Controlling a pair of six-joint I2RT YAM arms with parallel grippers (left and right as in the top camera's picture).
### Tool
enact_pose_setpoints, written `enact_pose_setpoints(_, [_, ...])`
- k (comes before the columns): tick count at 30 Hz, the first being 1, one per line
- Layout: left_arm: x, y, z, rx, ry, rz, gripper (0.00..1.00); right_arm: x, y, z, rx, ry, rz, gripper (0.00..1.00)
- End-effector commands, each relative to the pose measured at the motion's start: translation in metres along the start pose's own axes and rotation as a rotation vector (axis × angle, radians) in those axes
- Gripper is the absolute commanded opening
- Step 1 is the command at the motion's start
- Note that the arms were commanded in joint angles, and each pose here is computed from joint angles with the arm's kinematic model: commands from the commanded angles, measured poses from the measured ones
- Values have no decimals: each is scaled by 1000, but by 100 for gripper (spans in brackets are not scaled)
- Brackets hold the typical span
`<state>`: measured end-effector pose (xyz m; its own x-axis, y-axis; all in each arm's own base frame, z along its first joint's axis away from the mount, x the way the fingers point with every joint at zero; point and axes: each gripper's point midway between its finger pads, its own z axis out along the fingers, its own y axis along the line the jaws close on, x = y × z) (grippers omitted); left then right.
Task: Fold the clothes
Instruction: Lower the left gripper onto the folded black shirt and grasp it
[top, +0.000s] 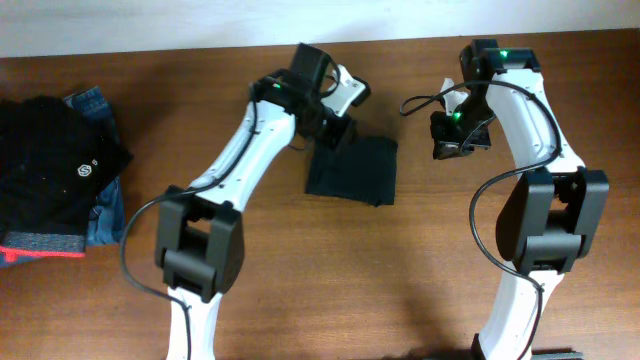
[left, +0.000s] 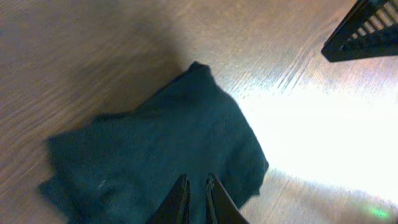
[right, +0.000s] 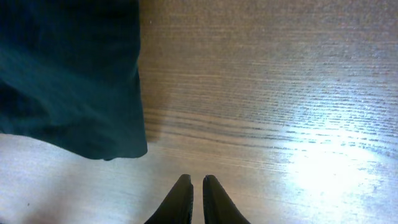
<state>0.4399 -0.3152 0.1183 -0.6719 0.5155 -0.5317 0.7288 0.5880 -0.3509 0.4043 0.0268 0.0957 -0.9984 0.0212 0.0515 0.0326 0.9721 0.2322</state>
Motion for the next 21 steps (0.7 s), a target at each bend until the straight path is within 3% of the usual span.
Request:
enact_pose_setpoints(1, [1, -7, 24, 67, 2, 23, 10, -3, 0, -4, -20, -11, -34, 12])
enact_pose_setpoints(5, [17, 7, 41, 51, 47, -45, 11, -3, 0, -4, -20, -11, -34, 12])
enact_pose_setpoints(8, [34, 32, 51, -35, 98, -128, 20, -3, 0, -4, -20, -11, -34, 12])
enact_pose_setpoints(12, [54, 56, 52, -131, 162, -196, 21, -3, 0, -4, -20, -11, -34, 12])
enact_pose_setpoints(21, [76, 60, 44, -157, 245, -242, 32, -1, 1, -4, -20, -6, -39, 13])
